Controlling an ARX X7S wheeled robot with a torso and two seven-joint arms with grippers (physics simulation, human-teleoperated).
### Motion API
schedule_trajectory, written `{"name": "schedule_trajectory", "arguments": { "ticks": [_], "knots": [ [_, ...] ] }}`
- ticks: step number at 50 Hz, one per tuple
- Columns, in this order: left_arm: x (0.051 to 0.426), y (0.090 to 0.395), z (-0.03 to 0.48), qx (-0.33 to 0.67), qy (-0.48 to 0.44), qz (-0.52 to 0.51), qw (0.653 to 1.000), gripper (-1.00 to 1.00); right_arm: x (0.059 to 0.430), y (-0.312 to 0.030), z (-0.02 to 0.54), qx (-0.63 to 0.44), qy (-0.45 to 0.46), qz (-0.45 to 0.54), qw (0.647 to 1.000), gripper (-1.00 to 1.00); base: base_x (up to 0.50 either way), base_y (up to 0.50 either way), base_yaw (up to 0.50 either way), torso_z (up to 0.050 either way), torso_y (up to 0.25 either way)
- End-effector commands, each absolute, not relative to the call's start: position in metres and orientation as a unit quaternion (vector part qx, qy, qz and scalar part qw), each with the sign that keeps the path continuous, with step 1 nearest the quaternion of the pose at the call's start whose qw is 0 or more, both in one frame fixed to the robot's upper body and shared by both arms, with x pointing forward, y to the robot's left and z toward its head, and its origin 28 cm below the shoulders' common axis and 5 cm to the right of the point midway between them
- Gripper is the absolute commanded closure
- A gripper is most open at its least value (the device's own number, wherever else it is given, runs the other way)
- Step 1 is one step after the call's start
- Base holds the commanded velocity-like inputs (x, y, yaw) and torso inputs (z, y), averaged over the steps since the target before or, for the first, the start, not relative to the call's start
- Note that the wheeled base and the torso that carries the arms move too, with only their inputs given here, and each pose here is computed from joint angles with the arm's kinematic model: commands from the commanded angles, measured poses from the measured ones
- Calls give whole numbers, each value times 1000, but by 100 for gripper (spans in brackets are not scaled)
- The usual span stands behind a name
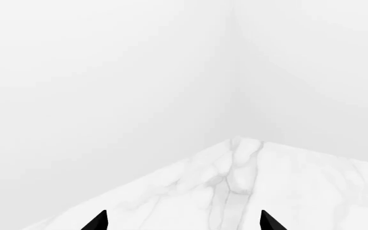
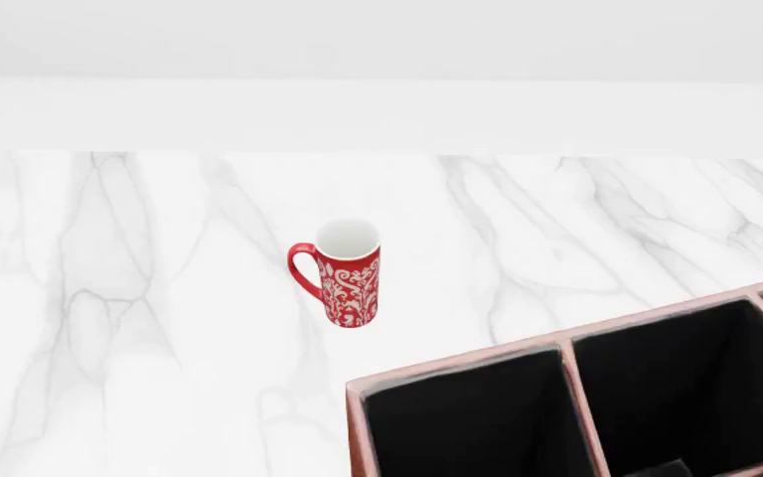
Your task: Pick up the book and place it in the right compartment of the caddy.
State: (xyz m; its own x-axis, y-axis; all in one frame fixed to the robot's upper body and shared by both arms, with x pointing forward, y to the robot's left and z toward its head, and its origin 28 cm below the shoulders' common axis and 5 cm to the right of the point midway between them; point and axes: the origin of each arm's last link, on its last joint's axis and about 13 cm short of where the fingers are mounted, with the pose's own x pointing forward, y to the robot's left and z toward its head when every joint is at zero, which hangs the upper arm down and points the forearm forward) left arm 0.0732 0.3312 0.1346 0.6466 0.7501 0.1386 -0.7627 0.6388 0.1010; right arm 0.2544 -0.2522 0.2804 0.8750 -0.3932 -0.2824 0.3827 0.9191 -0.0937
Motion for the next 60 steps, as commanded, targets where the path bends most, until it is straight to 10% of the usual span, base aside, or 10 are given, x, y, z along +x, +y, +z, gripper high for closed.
{"name": "schedule_trajectory", "arguments": {
  "ticks": [1,29,60],
  "knots": [
    [71,332,138,80,-52,415,905,-100,253,-246,290,-9,126,-179,976,-100,0,0,0,0,0],
    [262,239,196,83,-80,2,993,-100,296,-142,236,-18,55,-22,998,-100,0,0,0,0,0],
    [311,182,218,91,-101,-119,984,-100,302,-96,225,-11,62,81,995,-100,0,0,0,0,0]
  ]
}}
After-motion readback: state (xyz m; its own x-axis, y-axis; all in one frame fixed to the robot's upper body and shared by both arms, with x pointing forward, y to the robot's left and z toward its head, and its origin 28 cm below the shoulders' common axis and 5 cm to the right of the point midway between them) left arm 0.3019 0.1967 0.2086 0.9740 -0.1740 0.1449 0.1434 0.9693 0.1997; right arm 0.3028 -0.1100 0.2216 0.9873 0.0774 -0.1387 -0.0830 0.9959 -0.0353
